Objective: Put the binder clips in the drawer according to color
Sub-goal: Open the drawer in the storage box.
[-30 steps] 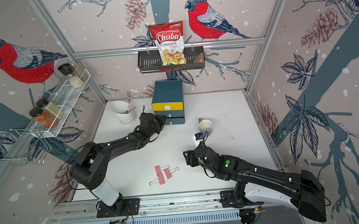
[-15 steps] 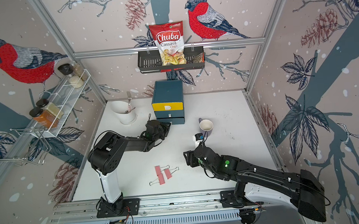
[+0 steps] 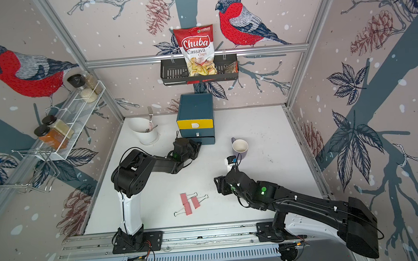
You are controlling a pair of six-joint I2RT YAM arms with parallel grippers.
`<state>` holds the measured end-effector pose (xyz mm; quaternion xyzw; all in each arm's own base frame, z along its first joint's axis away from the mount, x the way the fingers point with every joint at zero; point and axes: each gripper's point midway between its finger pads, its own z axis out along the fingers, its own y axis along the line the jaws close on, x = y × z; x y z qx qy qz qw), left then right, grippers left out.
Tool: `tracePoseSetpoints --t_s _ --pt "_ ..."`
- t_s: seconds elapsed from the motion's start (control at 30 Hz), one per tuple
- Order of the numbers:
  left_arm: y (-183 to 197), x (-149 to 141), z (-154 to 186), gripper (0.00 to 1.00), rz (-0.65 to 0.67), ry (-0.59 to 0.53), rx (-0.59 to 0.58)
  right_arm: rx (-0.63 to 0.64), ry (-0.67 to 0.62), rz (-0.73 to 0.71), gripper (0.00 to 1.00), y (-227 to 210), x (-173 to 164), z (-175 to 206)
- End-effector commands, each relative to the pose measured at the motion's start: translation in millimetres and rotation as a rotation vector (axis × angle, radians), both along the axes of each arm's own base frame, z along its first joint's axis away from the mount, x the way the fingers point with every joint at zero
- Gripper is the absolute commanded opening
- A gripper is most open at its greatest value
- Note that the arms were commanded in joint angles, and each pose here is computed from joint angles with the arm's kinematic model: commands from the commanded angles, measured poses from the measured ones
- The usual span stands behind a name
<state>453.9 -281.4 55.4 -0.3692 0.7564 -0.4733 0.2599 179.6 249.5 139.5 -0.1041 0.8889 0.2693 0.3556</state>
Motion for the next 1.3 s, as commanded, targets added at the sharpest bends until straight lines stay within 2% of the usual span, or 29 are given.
tracePoseSetpoints --t_s 0.0,0.17,0.3,0.63,0.87,1.07,1.27 --pt "1.0 3.7 5.1 0.0 0.009 -0.034 -0.008 0.013 -0.007 0.003 0.7 2.5 1.0 3.2" --pt "2.0 2.4 6.5 0.0 0.007 -0.044 -0.012 0.013 0.003 0.007 0.69 4.2 0.3 0.8" --pt "4.0 -10.1 9.6 0.0 0.006 -0.044 -0.015 0.012 0.001 0.006 0.69 3.9 0.6 1.1" --pt "-3.6 -77.1 27.2 0.0 -0.06 -0.044 0.006 -0.013 0.006 0.0 0.69 3.2 1.2 -4.5" --pt "1.9 -113.3 19.9 0.0 -0.084 -0.013 0.013 -0.038 0.012 0.01 0.69 9.1 -1.9 -9.2" --pt "5.4 -127.5 14.5 0.0 -0.094 0.005 0.032 -0.041 0.012 0.019 0.69 13.3 -4.7 -10.4" --pt "1.3 -125.4 9.2 0.0 -0.106 0.007 0.033 -0.05 0.017 0.027 0.7 14.7 -6.4 -13.2"
